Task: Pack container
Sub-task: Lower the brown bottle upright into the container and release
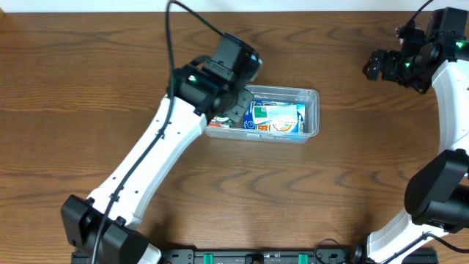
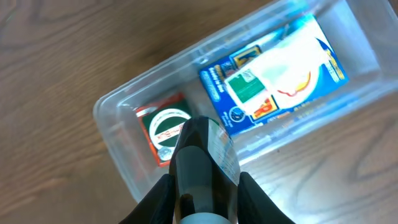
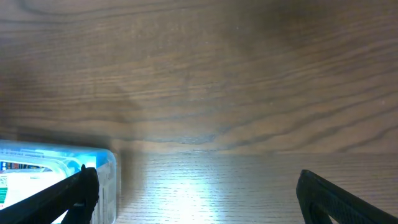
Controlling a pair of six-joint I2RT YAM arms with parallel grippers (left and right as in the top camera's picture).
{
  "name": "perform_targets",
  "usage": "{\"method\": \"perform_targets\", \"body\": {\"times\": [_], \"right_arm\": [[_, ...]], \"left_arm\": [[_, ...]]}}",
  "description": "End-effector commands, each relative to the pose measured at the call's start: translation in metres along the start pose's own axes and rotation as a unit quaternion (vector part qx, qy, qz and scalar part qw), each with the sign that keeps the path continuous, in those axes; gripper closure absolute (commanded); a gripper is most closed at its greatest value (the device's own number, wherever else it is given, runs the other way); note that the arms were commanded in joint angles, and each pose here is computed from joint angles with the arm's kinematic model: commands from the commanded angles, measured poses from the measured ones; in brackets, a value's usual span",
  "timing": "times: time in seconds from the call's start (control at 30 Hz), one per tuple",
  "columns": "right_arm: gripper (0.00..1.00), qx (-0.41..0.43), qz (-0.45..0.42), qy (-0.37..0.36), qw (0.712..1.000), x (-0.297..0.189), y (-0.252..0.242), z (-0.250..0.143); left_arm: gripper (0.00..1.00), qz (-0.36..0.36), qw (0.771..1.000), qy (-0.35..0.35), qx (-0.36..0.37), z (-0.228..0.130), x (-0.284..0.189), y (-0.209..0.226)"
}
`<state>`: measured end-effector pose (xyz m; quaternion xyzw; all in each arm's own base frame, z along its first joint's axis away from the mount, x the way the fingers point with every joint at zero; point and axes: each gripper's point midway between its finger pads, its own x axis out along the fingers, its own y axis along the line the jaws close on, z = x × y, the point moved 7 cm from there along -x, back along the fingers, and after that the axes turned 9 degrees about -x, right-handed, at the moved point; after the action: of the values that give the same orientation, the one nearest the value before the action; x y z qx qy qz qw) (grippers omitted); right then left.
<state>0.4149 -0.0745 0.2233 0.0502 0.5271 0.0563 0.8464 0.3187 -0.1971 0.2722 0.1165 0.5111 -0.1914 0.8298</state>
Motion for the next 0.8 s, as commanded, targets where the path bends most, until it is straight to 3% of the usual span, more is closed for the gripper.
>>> {"method": "perform_targets", "body": {"times": [0.0, 0.4, 0.77], "right_arm": [[0.01, 0.005, 0.0, 0.0, 1.0, 0.0, -0.002, 0.0], [0.01, 0.005, -0.001, -0.001, 1.0, 0.0, -0.002, 0.0], [0.01, 0.005, -0.001, -0.001, 1.0, 0.0, -0.002, 0.0]], "left_arm": [[0.86, 0.002, 0.999, 0.0, 0.033, 0.007, 0.007, -0.001], [0.86, 0.003, 0.995, 0.03, 0.095, 0.013, 0.066, -0.004], [0.86, 0.001, 0.99, 0.037, 0.138, 0.014, 0.082, -0.005]]}}
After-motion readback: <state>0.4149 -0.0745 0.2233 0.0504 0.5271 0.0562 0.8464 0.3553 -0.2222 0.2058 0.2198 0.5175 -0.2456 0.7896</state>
